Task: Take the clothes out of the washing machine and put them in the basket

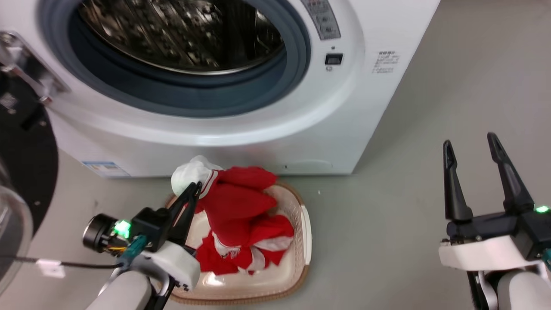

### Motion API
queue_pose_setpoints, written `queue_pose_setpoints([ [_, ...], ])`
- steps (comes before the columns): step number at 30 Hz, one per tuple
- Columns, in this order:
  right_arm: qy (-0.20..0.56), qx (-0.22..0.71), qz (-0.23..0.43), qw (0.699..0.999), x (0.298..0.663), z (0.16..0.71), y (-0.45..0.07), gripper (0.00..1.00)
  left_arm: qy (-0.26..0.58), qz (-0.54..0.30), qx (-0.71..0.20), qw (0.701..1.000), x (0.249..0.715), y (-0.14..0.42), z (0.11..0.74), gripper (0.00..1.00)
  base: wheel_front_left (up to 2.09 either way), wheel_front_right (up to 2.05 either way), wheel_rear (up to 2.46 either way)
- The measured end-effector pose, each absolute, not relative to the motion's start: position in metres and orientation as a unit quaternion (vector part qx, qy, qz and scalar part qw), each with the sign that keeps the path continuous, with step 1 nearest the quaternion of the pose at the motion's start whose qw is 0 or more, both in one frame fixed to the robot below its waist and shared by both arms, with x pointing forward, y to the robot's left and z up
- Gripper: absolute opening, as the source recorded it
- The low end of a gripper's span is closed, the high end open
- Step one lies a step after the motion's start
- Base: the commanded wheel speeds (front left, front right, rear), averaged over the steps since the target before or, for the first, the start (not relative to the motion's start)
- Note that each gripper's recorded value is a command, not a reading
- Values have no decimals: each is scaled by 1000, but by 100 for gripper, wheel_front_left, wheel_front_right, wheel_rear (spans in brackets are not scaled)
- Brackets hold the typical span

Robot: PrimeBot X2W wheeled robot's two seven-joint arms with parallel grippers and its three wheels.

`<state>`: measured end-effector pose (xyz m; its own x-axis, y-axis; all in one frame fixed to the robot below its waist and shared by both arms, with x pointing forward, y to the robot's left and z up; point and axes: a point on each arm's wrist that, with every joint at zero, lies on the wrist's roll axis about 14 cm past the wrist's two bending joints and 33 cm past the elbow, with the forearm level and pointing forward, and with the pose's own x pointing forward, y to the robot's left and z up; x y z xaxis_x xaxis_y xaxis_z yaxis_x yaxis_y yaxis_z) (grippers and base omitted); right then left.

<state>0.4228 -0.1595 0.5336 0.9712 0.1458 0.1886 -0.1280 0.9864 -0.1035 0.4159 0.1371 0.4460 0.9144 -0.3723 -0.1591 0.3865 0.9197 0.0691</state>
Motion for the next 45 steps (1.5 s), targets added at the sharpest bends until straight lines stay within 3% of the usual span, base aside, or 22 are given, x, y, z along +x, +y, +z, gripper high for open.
queue_pose_setpoints([
  [17, -4, -65, 25, 998, 464, 449, -197, 100, 354, -239, 99, 899, 431, 140, 225, 0, 0, 0, 0],
  [27, 42, -80, -7, 996, 466, 411, -225, 100, 435, -214, 91, 870, 433, 145, 154, 0, 0, 0, 0],
  [36, 64, -87, -12, 994, 464, 394, -230, 100, 448, -174, 61, 875, 441, 149, 136, 0, 0, 0, 0],
  [38, 63, -87, -12, 994, 464, 394, -230, 100, 445, -166, 63, 878, 443, 152, 138, 100, 0, 0, 0],
  [45, 44, -82, -9, 996, 465, 410, -226, 100, 412, -168, 53, 894, 452, 144, 164, 100, 0, 0, 0],
])
